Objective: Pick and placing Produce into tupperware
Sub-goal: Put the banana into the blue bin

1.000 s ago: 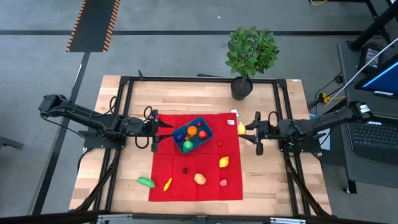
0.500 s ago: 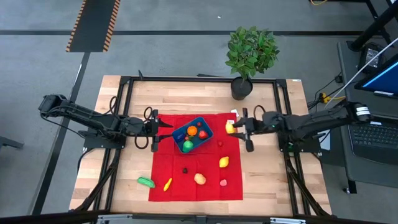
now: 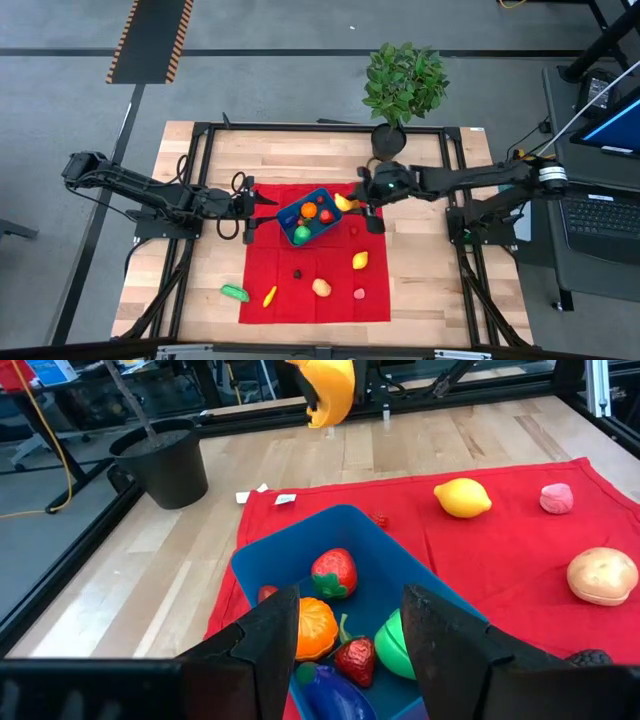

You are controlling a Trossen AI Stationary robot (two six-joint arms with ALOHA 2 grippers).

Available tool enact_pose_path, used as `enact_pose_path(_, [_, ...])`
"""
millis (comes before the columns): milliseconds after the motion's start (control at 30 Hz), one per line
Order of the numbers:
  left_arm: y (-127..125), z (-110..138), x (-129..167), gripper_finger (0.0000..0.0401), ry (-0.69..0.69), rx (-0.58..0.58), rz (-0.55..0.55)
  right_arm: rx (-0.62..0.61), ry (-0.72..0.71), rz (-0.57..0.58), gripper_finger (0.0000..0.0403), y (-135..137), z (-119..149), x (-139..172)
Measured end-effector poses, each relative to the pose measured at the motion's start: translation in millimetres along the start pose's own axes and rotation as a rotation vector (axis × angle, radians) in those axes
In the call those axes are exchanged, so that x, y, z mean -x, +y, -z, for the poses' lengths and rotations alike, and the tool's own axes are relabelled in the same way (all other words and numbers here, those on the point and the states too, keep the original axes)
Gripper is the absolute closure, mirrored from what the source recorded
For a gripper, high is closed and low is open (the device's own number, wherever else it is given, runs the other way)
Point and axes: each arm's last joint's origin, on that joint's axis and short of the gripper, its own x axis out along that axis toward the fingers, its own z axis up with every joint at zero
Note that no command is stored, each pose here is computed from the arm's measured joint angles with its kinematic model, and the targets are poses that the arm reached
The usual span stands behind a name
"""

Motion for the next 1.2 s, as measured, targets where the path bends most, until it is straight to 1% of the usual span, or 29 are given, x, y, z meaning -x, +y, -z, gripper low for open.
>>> enact_pose_path(167, [0.0, 0.0, 0.0, 0.0233, 0.0, 0.0, 0.0, -0.029, 0.085, -0.019, 0.025, -13.0, -18.0, -11.3])
enact_pose_path(367, [0.0, 0.2, 0.0, 0.0233, 0.002, 0.0, 0.0, -0.037, 0.1, -0.039, 0.026, -28.4, -34.4, -19.5])
enact_pose_path(500, [0.0, 0.2, 0.0, 0.0233, 0.002, 0.0, 0.0, -0.005, 0.12, -0.046, 0.0259, -32.7, -39.4, -28.1])
enact_pose_path(567, [0.0, 0.5, 0.0, 0.0233, 0.005, -0.001, 0.0, 0.009, 0.135, -0.057, 0.025, -34.4, -41.9, -33.6])
enact_pose_path(667, [-0.1, 2.5, 0.1, 0.0233, 0.025, -0.008, 0.001, 0.016, 0.192, -0.084, 0.0246, -36.4, -42.0, -42.8])
enact_pose_path(800, [-0.1, 4.9, 0.1, 0.0233, 0.049, -0.014, 0.002, 0.003, 0.26, -0.101, 0.0261, -40.4, -43.5, -57.5])
enact_pose_path(1067, [-0.1, 5.3, 0.1, 0.0233, 0.052, -0.015, 0.002, 0.005, 0.346, -0.125, 0.0259, -47.6, -51.4, -77.7])
enact_pose_path(1200, [-0.1, 5.3, 0.1, 0.0233, 0.052, -0.016, 0.001, -0.01, 0.4, -0.139, 0.0255, -50.0, -50.4, -88.6])
